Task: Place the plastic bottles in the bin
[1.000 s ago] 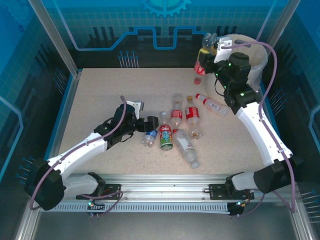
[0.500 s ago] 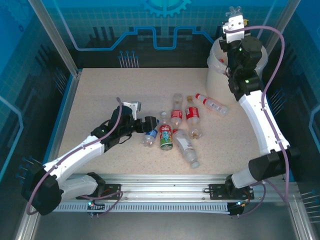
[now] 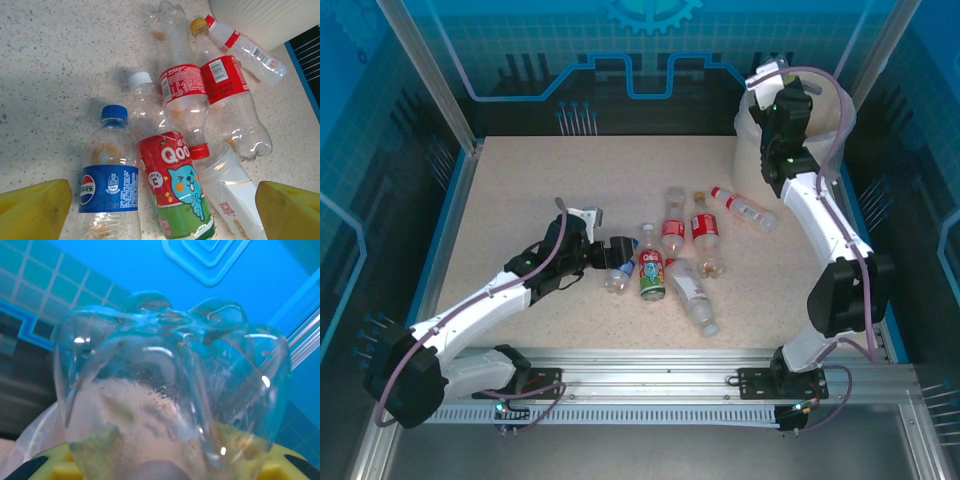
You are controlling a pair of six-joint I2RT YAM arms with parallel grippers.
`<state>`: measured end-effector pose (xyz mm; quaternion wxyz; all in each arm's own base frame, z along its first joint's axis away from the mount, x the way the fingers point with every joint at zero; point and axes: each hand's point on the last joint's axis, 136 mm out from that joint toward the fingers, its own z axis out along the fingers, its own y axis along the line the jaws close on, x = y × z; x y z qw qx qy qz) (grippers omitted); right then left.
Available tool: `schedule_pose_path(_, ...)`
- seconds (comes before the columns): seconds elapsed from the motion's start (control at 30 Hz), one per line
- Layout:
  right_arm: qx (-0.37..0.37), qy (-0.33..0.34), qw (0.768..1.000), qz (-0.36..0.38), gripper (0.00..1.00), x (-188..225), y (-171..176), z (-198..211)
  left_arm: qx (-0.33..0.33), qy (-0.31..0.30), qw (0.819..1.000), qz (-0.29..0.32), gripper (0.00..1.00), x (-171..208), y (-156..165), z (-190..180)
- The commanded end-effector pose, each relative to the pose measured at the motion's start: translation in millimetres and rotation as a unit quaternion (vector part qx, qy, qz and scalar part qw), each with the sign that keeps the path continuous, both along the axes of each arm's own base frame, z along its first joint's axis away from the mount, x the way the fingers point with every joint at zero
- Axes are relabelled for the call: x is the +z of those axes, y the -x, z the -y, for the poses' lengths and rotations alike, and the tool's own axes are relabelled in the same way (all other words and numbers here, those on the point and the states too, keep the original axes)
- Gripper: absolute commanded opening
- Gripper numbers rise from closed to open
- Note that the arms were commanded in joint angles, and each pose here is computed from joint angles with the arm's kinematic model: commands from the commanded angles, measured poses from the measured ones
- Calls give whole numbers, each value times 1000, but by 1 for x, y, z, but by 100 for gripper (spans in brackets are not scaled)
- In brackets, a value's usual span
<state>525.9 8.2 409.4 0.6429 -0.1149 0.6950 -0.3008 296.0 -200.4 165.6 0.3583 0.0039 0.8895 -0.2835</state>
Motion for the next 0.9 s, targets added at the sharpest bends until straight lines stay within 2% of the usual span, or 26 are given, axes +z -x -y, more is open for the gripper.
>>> schedule_pose_path(0.0,-27,0,999,43,31,7,-2,19,13,0,1000,-2,95,-4,-2,-4)
schedule_pose_path(0.33,-33,-67,997,-32,34,-50,-16,46,15,-15,1000,-17,95,-16,-2,-6)
schedule_pose_path(0.6,-40,-148,984,-91,48,-78,-18,60,17,-23,999,-33,96,-30,-5,-7)
schedule_pose_path(0.87,-47,-165,979,-113,69,-83,-20,65,13,-38,998,-47,98,-43,-4,-7)
